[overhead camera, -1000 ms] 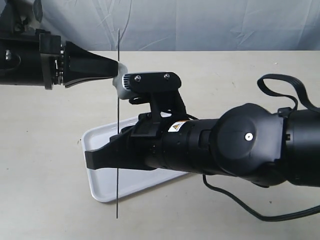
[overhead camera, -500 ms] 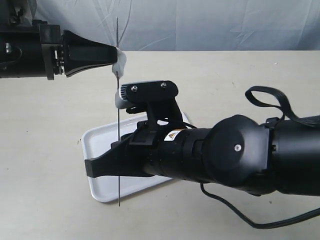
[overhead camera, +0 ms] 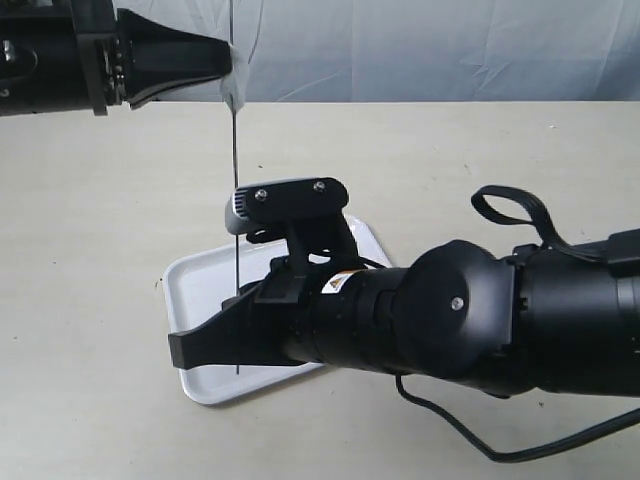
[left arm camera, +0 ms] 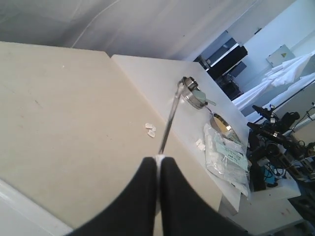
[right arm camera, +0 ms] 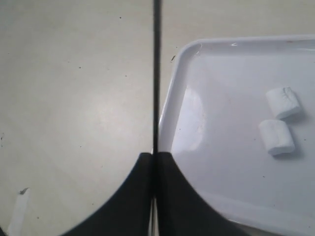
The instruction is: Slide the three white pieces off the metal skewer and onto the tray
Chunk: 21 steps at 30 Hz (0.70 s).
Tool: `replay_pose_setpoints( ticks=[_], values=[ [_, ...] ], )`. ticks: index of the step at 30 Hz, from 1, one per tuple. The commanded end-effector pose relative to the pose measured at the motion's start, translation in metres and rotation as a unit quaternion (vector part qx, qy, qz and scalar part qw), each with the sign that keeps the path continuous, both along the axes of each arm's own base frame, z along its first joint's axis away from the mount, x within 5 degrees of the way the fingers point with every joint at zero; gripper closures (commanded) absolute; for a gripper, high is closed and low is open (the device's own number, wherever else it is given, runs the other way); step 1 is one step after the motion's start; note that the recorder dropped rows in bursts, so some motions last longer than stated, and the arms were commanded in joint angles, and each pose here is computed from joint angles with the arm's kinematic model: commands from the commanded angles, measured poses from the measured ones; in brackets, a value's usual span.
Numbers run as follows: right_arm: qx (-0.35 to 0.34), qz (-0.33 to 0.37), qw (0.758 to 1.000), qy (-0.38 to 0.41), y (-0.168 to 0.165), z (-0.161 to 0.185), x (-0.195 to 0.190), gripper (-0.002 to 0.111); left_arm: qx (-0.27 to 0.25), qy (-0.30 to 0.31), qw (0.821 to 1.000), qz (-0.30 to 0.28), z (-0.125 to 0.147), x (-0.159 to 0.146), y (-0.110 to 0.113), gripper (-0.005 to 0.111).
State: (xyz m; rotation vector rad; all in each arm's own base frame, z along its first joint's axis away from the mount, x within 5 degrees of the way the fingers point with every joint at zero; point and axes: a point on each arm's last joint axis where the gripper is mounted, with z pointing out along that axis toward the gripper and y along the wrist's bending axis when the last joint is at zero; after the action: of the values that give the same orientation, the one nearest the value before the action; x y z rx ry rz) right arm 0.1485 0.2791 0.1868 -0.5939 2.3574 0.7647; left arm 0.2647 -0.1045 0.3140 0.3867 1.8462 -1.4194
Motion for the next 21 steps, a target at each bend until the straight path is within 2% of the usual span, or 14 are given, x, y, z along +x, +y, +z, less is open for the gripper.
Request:
replay_pose_setpoints(
  ticks=[1, 4, 11, 14, 21],
  values=[
    [-0.045, 0.078, 0.991, 0.1, -0.002, -0.026, -0.028, 0.109, -0.147, -0.026, 0.986, 0.074, 0.05, 0.014, 0.011, 0.107],
    [-0.045, 0.078, 0.991, 0.1, -0.002, -0.026, -0.028, 0.109, -0.135, -0.021, 0.988, 0.071, 0.049, 0.014, 0.01, 0.107],
    [-0.044, 0.074, 0.992, 0.096, -0.002, -0.025, -0.027, 0.109, -0.009, 0.005, 0.998, 0.054, 0.027, 0.012, 0.008, 0.107],
    [-0.038, 0.07, 0.992, 0.094, -0.002, -0.022, -0.026, 0.109, 0.03, 0.016, 0.998, 0.047, 0.017, 0.01, 0.008, 0.107],
    [-0.025, 0.066, 0.994, 0.078, -0.004, -0.013, -0.025, 0.109, 0.039, 0.02, 0.997, 0.061, 0.013, 0.011, 0.01, 0.107]
  ],
)
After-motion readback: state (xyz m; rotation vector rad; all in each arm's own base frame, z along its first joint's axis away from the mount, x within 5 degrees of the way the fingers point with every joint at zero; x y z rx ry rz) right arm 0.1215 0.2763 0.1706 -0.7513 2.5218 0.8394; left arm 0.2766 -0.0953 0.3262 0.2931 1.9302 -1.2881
